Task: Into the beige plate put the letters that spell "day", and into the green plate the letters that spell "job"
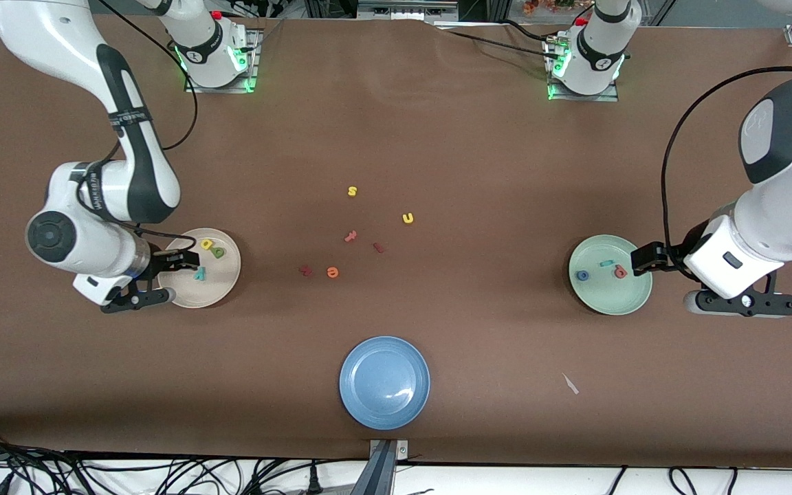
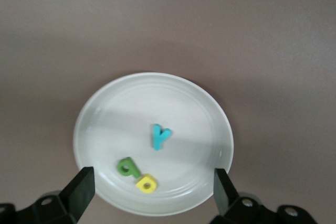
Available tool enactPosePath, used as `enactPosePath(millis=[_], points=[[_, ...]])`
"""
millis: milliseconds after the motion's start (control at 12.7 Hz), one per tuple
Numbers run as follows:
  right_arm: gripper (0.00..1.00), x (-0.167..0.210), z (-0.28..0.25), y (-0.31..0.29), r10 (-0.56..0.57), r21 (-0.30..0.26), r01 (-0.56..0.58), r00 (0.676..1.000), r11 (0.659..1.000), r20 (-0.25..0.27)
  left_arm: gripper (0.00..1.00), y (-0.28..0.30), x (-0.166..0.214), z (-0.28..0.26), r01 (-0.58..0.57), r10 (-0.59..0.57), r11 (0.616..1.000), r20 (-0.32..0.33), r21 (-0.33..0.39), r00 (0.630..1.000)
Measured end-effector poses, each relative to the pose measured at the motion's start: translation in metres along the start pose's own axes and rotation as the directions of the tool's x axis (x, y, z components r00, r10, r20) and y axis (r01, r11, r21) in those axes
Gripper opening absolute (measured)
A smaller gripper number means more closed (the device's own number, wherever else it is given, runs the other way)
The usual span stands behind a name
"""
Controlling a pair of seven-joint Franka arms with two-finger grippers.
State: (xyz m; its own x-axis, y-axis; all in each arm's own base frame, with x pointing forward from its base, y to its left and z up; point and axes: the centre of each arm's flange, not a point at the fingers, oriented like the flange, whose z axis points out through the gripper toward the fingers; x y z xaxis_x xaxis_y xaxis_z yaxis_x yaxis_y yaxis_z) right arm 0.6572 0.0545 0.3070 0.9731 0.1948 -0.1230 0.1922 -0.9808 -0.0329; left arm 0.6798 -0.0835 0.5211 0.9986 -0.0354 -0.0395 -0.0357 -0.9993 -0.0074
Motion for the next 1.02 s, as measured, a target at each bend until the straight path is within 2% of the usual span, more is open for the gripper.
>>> enactPosePath(millis=[236,551,1022], points=[[1.0,0.001,-0.078,-0.01,0.004,0.038,-0.004,1.0,0.999,0.014,1.0,-0.002,-0.008,0.004,-0.012,0.012,1.0,0.004,0.008,1.0],[1.0,-0.024,-0.172,-0.001,0.014,0.042,-0.013,0.999,0.999,-0.037,1.0,-0.017,-0.009,0.01,-0.01,0.01,1.0,-0.006,0.011,1.0],[1.0,-0.082,-0.255,0.009,0.031,0.041,-0.029,0.997,0.999,-0.066,1.0,-0.022,-0.012,-0.004,-0.001,0.001,1.0,-0.031,0.009,1.0]])
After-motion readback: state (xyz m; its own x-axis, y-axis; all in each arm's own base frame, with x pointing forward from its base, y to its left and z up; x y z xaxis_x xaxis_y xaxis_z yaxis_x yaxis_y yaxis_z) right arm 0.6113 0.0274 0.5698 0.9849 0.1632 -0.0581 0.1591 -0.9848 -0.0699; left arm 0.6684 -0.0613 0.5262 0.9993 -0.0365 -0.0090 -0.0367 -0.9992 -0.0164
